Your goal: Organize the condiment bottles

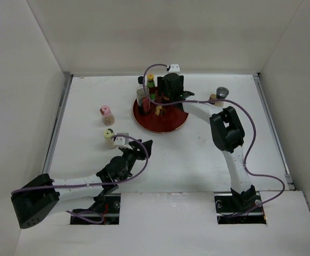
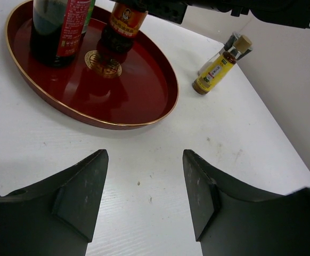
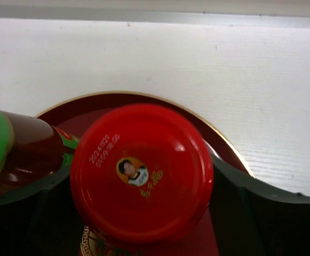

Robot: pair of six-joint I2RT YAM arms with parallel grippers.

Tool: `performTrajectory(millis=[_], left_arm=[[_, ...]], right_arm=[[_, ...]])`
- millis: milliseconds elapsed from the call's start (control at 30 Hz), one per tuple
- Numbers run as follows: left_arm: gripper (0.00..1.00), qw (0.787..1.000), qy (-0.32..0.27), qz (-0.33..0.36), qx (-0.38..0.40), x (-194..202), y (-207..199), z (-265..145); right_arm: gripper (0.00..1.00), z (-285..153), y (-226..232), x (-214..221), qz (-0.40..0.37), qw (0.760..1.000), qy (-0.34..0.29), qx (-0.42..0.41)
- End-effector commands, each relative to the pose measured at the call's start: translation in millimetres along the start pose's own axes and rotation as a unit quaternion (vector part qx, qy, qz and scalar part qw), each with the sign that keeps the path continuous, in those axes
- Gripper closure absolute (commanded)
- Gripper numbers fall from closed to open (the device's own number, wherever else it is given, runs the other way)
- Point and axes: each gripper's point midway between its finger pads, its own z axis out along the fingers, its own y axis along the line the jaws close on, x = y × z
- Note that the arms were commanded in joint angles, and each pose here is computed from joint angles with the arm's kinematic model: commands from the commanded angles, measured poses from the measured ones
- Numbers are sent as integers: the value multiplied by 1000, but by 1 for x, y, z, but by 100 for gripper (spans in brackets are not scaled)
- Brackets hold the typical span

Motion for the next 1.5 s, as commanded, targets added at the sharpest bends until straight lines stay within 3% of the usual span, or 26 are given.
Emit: performTrajectory(millis=[0, 167, 400, 500, 600, 700, 833, 933, 1467], left_arm=[[44, 1000, -11, -19, 13, -8, -8, 3], [44, 1000, -11, -21, 19, -9, -11, 3], [44, 1000, -9, -19, 18, -9, -10, 4], [44, 1000, -6, -19, 21, -8, -12, 4], [44, 1000, -3, -17, 21, -6, -12, 4], [44, 1000, -1, -17, 21, -5, -14, 5], [44, 1000, 5, -13, 20, 0, -14, 7], [44, 1000, 6, -13, 22, 1, -16, 7], [43, 1000, 8, -15, 18, 2, -13, 8]], right_arm=[[10, -18, 10, -85, 57, 993, -101, -21], [0, -52, 6, -117, 76, 989, -125, -34], [1, -131, -32, -148, 101, 982, -158, -26], [12, -152, -74, -135, 101, 983, -155, 18], [31, -169, -130, -109, 99, 981, -139, 92], [34, -181, -177, -81, 97, 974, -116, 167], [19, -175, -198, -46, 85, 975, -70, 191], [18, -164, -203, -35, 84, 978, -51, 185], [41, -113, -201, -24, 81, 984, -13, 157]])
